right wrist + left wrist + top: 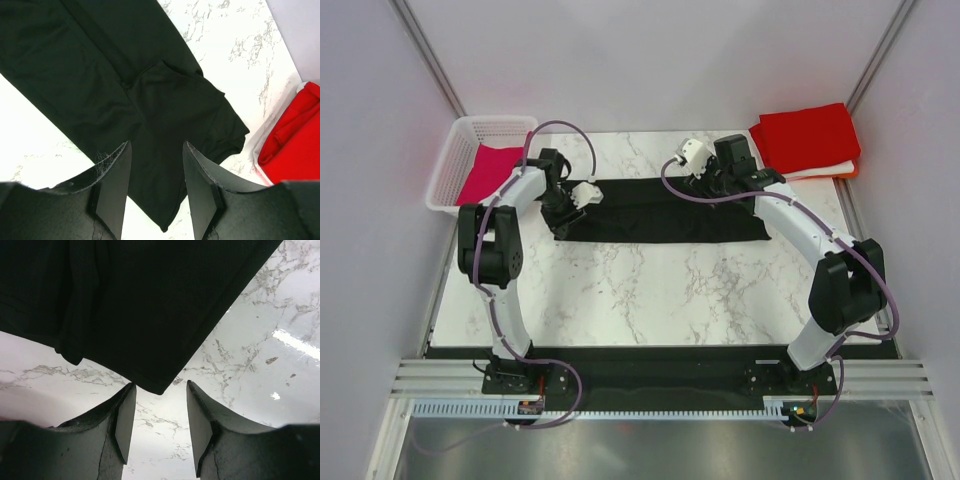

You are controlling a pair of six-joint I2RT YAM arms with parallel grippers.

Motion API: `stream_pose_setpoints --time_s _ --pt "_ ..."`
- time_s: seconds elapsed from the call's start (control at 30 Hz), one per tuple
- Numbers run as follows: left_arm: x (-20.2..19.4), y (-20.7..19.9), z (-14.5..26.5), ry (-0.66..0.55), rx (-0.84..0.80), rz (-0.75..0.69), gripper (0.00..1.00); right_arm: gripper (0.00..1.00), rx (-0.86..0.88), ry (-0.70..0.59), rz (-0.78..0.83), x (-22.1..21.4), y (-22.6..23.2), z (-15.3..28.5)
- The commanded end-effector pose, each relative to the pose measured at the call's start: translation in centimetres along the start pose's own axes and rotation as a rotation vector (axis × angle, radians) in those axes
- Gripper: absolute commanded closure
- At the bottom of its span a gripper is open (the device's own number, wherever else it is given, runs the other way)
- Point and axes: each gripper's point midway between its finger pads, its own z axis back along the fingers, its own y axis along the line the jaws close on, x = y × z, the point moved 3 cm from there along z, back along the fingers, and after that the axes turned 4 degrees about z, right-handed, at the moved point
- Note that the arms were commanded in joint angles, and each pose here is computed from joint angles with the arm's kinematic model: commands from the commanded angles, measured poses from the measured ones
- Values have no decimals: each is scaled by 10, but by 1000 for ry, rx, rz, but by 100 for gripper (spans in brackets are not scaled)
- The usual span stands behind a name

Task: Fold and stack the t-shirts
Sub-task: Fold the tshirt

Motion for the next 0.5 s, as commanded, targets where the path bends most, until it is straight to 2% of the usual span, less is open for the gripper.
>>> stream_pose_setpoints --time_s 0.0,0.23,0.33,0.4,0.43,0.47 --pt "3 -2 -1 5 -5 -64 48 46 -29 -21 14 5 -5 10" --pt "12 -8 -23 32 -25 -68 50 46 -25 -14 20 5 -5 6" --pt "8 -12 -31 50 -42 -47 62 46 -34 -3 35 4 -8 6" --pt "5 -16 -33 56 -51 -32 75 47 -41 12 46 -1 -9 7" --pt "3 -21 -35 65 -59 -19 86 47 -45 22 53 -4 -10 7" --pt "1 -23 -35 75 -58 -17 91 47 -48 30 54 -6 -11 7"
